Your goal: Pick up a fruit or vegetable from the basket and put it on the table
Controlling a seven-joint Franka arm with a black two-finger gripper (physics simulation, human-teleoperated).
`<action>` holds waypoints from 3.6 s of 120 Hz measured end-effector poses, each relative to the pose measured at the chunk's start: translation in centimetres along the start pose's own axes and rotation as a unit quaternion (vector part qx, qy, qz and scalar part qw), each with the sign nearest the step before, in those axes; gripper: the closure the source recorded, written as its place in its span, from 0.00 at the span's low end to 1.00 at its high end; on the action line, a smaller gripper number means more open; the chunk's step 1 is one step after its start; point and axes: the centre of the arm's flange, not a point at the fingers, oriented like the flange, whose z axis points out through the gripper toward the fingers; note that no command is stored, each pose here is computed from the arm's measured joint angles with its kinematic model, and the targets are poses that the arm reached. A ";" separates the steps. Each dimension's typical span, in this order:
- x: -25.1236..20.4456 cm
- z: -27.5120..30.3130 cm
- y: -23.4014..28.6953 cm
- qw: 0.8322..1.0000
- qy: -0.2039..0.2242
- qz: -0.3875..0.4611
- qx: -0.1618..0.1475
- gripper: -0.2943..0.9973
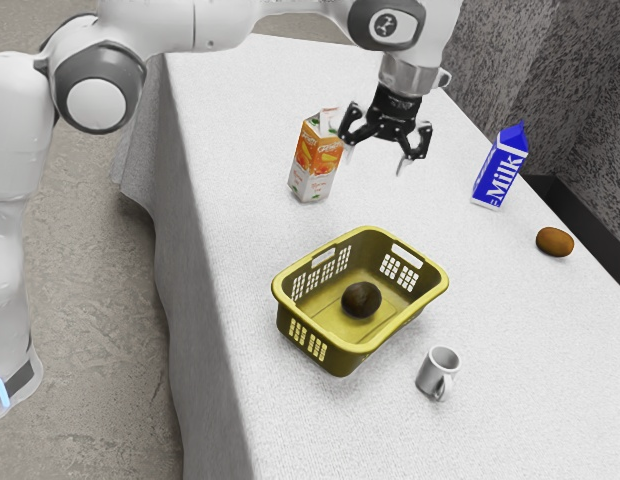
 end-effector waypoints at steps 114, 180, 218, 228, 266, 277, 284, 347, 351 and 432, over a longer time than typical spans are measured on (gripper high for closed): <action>-9.5 2.9 3.3 0.976 -0.013 -0.215 0.021 0.23; -11.2 5.8 3.0 0.983 0.034 0.180 -0.024 0.23; -10.0 6.6 1.6 0.944 0.056 0.325 -0.012 0.23; -10.2 6.3 0.6 0.934 0.058 0.352 -0.011 0.23; -12.4 6.9 -0.2 0.912 0.012 0.407 -0.049 0.23; -11.4 7.3 0.0 0.918 -0.010 0.392 -0.062 0.23; -10.7 7.8 0.2 0.921 -0.019 0.385 -0.064 0.23; -11.2 11.8 0.1 0.920 -0.036 0.385 -0.054 0.23; -11.2 11.8 0.1 0.920 -0.036 0.385 -0.055 0.23; -8.7 15.8 1.7 0.927 -0.043 0.368 -0.054 0.23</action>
